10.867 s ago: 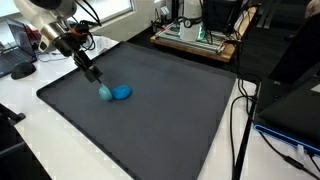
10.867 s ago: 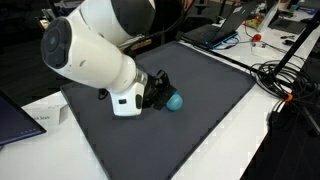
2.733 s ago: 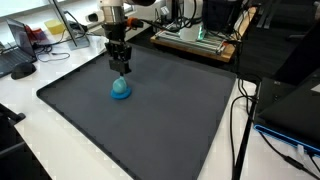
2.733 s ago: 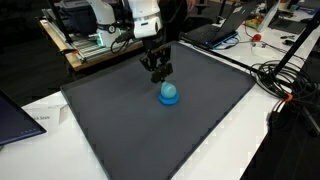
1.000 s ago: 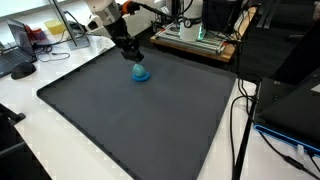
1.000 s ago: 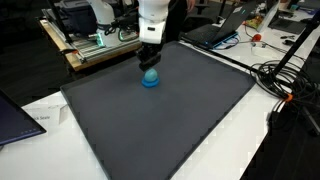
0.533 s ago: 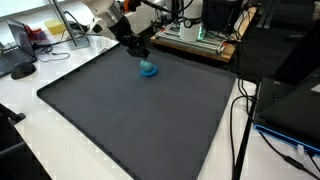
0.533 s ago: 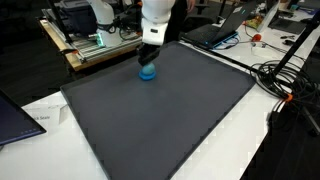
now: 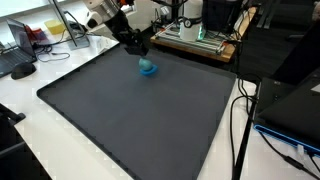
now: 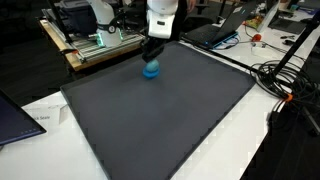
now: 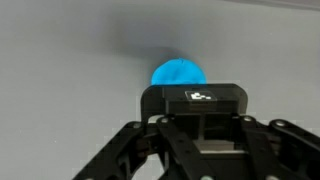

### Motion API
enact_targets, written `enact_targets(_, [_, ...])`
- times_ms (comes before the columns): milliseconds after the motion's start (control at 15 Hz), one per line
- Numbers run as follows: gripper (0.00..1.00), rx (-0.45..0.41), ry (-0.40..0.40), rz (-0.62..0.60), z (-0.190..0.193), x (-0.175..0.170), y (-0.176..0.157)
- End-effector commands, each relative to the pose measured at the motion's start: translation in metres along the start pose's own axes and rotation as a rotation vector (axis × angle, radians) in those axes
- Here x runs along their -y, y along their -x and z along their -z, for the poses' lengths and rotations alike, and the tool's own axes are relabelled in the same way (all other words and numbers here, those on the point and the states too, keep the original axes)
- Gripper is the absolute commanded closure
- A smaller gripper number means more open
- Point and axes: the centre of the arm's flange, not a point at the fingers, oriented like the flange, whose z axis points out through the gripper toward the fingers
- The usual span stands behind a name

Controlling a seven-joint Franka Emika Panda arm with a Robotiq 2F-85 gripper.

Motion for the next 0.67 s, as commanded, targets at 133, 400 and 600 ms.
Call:
enact_targets(133, [0.78, -0.054, -0.029, 0.019, 0.032, 0.007, -0.014])
enact_targets(400, [0.78, -0.111, -0.014, 0.025, 0.049, 0.013, -0.020])
enact_targets(600, [0.78, -0.154, 0.003, 0.032, 0.060, 0.017, -0.022])
